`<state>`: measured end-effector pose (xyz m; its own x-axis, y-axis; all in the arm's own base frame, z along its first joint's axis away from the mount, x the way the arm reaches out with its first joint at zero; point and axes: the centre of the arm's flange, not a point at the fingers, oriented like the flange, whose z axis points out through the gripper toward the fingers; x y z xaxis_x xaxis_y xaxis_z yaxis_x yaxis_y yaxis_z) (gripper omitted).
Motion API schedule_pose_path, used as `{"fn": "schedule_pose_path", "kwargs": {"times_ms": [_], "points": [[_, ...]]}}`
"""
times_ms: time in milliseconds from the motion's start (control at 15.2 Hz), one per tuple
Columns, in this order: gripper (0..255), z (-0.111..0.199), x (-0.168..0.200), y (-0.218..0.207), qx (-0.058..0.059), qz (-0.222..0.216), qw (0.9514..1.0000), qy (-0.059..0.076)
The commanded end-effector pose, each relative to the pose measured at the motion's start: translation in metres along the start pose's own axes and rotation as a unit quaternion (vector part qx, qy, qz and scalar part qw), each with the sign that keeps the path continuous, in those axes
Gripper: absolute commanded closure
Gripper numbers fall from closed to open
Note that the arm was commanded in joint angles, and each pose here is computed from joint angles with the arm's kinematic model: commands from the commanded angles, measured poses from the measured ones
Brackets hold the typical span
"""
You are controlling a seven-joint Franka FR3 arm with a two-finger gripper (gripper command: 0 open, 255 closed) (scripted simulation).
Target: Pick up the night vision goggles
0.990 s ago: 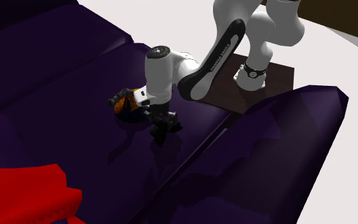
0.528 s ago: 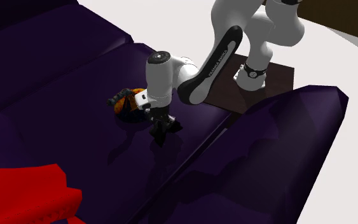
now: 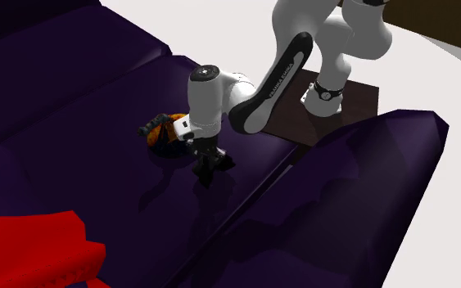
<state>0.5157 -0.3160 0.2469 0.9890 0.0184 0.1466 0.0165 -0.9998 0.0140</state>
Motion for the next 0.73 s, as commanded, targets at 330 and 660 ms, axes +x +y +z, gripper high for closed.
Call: {"fn": "schedule_pose_path", "kwargs": {"times_ms": [330, 660], "points": [[255, -0.034, 0.005, 0.001, 0.0, 0.0, 1.0, 0.0], [255, -0.06, 0.009, 0.001, 0.0, 0.0, 1.0, 0.0]]}}
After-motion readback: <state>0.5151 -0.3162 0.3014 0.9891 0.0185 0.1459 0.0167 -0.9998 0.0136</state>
